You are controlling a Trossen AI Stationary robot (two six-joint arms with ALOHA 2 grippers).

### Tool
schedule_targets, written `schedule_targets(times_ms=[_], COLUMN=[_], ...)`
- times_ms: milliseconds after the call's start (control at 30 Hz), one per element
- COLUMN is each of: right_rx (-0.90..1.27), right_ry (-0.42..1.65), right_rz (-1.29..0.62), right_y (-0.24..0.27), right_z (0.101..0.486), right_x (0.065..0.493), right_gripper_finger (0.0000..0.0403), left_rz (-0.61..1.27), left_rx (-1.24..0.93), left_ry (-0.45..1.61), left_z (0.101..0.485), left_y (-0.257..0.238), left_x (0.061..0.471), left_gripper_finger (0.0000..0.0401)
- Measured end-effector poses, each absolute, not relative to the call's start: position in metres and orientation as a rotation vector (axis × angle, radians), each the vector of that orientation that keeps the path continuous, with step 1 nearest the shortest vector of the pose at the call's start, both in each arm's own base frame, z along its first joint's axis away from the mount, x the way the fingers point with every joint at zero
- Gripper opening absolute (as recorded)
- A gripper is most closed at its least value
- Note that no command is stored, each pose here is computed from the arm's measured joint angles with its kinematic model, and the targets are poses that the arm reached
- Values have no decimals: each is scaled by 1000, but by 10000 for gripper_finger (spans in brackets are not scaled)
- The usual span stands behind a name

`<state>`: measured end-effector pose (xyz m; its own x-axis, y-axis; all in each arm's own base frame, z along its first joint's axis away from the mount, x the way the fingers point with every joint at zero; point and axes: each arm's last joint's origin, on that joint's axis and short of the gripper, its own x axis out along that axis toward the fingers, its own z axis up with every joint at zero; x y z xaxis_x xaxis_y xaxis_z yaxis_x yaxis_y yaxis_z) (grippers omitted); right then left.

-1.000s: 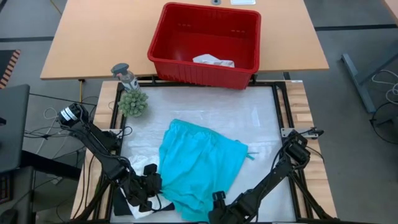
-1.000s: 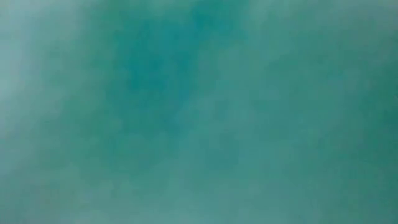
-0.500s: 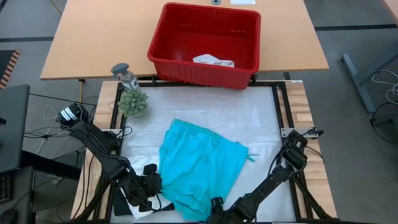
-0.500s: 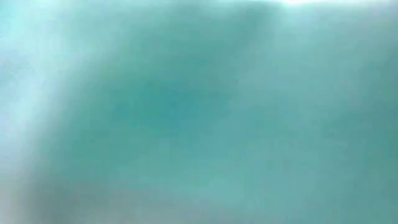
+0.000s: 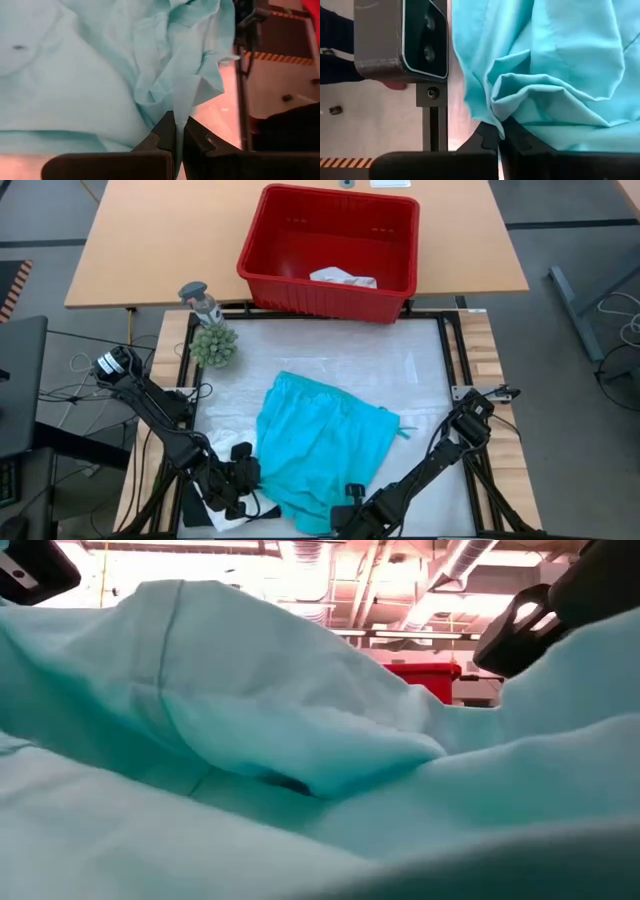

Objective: Fold Laundry from Bin
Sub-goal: Fold the blue shorts

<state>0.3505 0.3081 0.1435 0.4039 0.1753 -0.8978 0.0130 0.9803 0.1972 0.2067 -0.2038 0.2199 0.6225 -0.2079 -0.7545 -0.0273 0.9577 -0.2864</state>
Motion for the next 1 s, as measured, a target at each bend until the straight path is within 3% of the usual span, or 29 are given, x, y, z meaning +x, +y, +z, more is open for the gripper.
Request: schedule_targets(times_ms=[167,467,1000], right_rx=[153,131,144], right_ry=[1176,1191,1125], right_rz=[72,-166,-683], right_y=[311,303,228], right_z=[160,216,280], right_x=[347,317,290], right_gripper_finger=[20,20,20], left_rz=[-135,-95,93], left_rx=[-390,-440,-249], left_ry=[907,824,652], left_z=[224,244,281], left_y=[-201,-172,-70], left_x=[213,226,245], left_gripper_finger=[0,0,0])
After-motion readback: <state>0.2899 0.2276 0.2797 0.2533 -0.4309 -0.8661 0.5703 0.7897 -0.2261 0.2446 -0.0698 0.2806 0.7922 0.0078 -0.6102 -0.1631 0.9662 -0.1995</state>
